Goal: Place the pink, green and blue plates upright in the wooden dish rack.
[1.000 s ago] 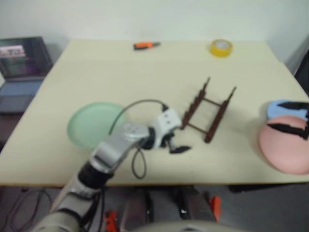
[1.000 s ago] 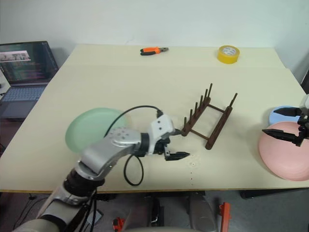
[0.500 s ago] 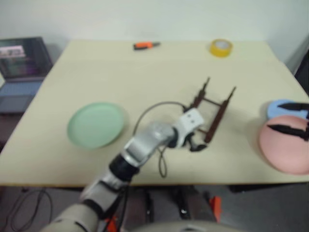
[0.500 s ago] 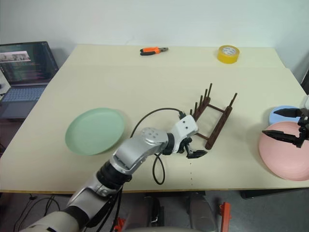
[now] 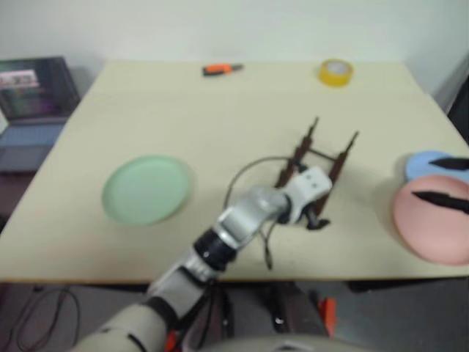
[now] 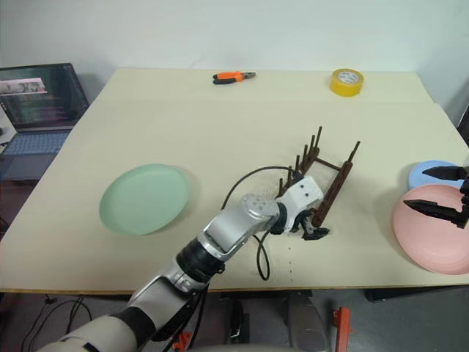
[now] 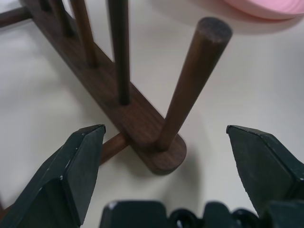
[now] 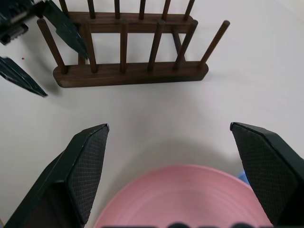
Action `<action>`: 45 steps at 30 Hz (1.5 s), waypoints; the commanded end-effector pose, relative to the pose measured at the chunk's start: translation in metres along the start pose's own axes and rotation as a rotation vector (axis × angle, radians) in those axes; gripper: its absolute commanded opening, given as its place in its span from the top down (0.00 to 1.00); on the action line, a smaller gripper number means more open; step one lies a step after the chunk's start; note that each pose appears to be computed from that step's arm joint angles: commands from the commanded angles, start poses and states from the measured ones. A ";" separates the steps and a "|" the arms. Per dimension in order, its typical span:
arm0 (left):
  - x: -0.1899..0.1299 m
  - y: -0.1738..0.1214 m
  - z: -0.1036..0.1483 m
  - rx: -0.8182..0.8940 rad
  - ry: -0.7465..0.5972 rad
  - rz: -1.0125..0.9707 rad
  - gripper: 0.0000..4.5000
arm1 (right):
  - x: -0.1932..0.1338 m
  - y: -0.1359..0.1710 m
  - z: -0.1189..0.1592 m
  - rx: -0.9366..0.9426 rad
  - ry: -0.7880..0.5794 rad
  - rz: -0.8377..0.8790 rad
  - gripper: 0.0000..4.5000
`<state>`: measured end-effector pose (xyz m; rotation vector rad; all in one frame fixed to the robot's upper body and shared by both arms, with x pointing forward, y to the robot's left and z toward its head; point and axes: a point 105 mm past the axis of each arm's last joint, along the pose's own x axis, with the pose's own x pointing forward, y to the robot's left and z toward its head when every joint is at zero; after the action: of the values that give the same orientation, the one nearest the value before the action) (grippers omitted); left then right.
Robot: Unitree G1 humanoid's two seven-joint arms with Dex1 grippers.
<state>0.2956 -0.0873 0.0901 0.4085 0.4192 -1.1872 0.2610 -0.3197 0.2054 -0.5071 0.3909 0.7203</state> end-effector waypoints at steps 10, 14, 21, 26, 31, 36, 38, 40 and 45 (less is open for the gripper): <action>0.006 0.005 0.001 0.029 0.041 0.049 0.28 | -0.005 0.000 0.012 -0.023 -0.038 -0.030 0.00; 0.004 0.012 -0.005 0.024 0.057 0.074 0.56 | 0.000 -0.001 0.012 -0.022 -0.046 -0.027 0.00; -0.006 0.026 -0.012 0.034 0.063 0.106 0.78 | 0.006 -0.003 0.015 -0.031 -0.060 -0.026 0.00; -0.027 0.045 -0.018 0.082 0.047 0.097 0.78 | 0.008 -0.005 0.017 -0.036 -0.067 -0.026 0.00; -0.044 0.056 -0.020 0.135 0.019 0.046 0.78 | 0.009 -0.007 0.019 -0.041 -0.072 -0.028 0.00; -0.052 0.056 -0.023 0.180 0.004 -0.020 0.78 | 0.009 -0.009 0.020 -0.045 -0.074 -0.035 0.00; -0.054 0.054 -0.022 0.189 -0.009 -0.054 0.78 | 0.008 -0.010 0.020 -0.046 -0.074 -0.038 0.00; -0.057 0.046 -0.021 0.233 -0.034 -0.123 0.78 | 0.008 -0.011 0.021 -0.047 -0.076 -0.045 0.00; -0.057 0.043 -0.018 0.259 -0.051 -0.175 0.78 | 0.005 -0.012 0.020 -0.049 -0.075 -0.058 0.00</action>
<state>0.3188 -0.0104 0.0927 0.5745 0.3362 -1.3846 0.2770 -0.3107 0.2096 -0.5015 0.3309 0.7159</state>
